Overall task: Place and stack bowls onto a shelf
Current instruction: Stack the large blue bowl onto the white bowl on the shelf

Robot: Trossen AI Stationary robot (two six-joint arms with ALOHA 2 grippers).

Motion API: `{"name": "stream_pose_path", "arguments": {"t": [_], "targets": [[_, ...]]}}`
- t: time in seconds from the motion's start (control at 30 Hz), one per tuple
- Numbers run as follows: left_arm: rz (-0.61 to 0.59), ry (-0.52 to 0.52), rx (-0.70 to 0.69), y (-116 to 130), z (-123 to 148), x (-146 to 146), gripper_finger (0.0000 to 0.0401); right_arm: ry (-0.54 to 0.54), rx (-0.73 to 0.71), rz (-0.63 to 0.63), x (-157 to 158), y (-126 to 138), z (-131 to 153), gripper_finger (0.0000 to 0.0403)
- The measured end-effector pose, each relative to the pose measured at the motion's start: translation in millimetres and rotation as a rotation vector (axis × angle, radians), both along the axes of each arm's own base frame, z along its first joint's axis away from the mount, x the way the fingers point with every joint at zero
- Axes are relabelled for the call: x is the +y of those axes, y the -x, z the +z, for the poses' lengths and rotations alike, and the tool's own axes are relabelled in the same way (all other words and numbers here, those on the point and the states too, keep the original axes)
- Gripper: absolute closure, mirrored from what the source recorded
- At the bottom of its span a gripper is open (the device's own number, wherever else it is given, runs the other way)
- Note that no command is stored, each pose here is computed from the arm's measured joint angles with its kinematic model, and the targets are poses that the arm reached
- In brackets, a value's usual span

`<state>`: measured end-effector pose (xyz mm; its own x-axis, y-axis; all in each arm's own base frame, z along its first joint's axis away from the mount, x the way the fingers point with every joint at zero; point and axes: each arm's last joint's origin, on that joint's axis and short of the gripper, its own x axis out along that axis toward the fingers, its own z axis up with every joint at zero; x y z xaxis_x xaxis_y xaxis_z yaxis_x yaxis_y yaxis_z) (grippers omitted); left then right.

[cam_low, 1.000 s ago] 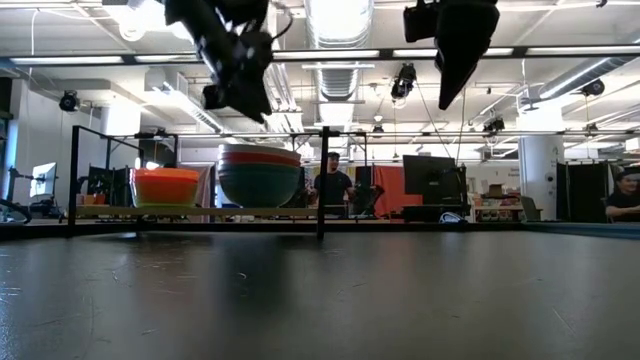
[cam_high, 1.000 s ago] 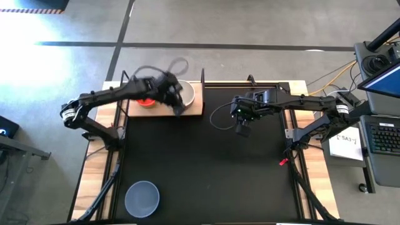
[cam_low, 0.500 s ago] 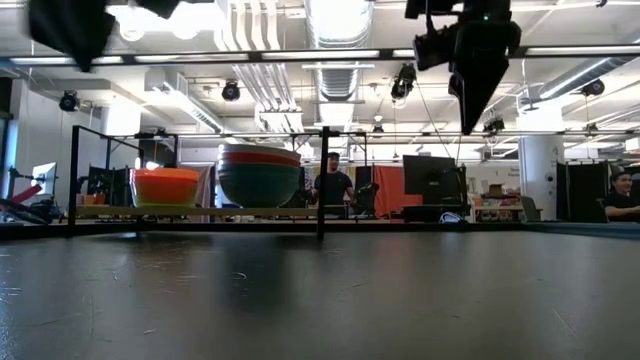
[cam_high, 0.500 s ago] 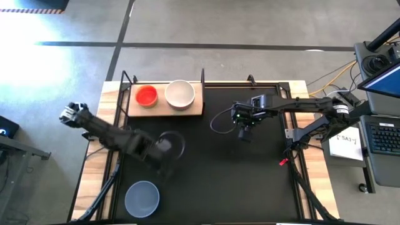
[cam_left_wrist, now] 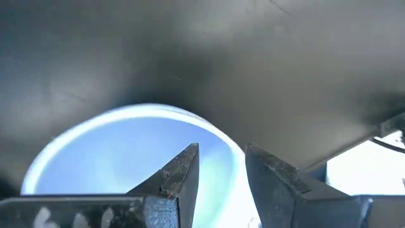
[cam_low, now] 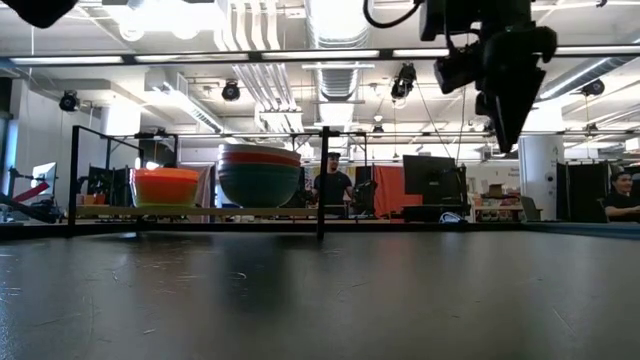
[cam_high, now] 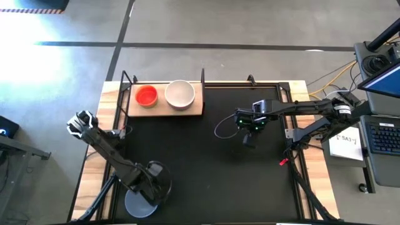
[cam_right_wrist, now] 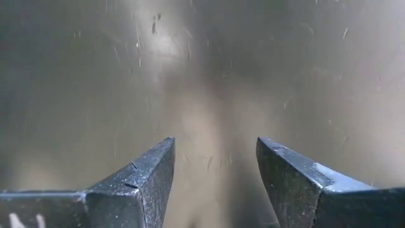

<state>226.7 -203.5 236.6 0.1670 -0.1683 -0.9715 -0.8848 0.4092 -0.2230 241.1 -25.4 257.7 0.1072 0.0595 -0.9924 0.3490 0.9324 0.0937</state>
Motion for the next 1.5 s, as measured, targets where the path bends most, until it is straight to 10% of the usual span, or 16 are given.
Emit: {"name": "stream_pose_path", "arguments": {"t": [0.87, 1.5], "targets": [[0.054, -0.002, 0.084, -8.6, -37.1, -43.0, 0.0290, -0.005, -0.223, -0.093, 8.5, 65.9, -16.8, 0.0193], [0.057, -0.078, 0.169, -1.6, -41.6, -36.1, 0.0294, 0.003, -0.281, -0.080, 8.5, 65.8, -13.8, 0.0193]]}}
